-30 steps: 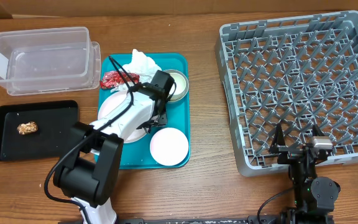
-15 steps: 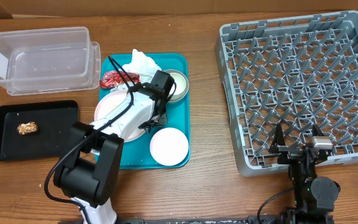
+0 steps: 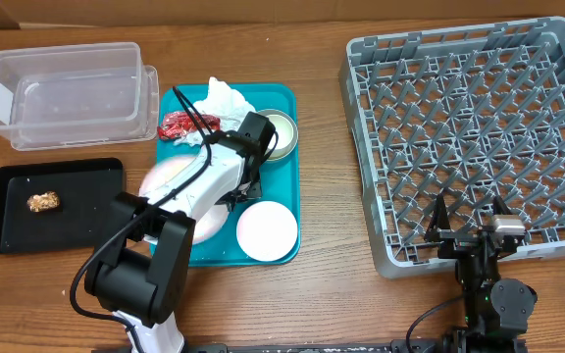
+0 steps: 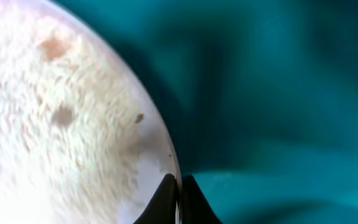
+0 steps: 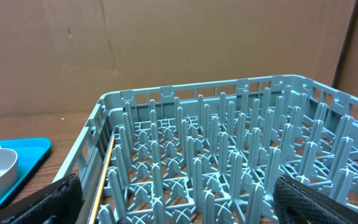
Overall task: Sort waste into correct bins and load items into the dishwasher
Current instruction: 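Grasp the rim of the white rice plate with the left gripper, then lift the plate left and tip the rice onto the black tray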
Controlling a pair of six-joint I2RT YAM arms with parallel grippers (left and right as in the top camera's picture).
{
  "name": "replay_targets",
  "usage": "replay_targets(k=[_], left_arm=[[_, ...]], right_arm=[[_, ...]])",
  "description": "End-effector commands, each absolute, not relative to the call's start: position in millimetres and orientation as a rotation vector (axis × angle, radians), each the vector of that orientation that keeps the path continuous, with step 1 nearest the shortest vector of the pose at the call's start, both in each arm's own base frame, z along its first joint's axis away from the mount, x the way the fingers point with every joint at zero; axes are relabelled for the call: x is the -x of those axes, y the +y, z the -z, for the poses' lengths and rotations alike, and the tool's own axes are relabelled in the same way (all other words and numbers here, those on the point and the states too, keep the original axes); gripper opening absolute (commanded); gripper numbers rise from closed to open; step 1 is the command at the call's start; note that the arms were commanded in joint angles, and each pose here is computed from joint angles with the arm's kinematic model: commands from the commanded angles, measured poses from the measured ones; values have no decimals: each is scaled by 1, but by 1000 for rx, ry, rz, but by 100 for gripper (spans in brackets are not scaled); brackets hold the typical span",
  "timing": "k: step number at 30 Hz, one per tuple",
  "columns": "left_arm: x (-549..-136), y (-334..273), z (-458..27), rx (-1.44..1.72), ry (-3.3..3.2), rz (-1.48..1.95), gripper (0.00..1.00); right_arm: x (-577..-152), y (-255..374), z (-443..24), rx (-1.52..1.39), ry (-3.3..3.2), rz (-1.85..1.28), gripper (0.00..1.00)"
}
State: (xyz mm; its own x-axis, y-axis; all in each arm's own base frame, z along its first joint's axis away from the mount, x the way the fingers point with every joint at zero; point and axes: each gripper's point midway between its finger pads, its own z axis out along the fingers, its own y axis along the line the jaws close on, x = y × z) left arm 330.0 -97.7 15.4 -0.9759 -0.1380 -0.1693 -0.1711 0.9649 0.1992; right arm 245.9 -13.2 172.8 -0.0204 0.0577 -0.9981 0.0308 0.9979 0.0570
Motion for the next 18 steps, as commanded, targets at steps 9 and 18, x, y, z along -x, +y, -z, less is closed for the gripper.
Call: replay_targets(k=[9,18], left_arm=[[-346,-107,-53,169,2897,-424,4],[-362,-88,-117,223,2807,-590,4]], right_arm=[[-246,-15,-171,-76,1589,-13,100],[-246,-15,-171,-76,1589,-13,100]])
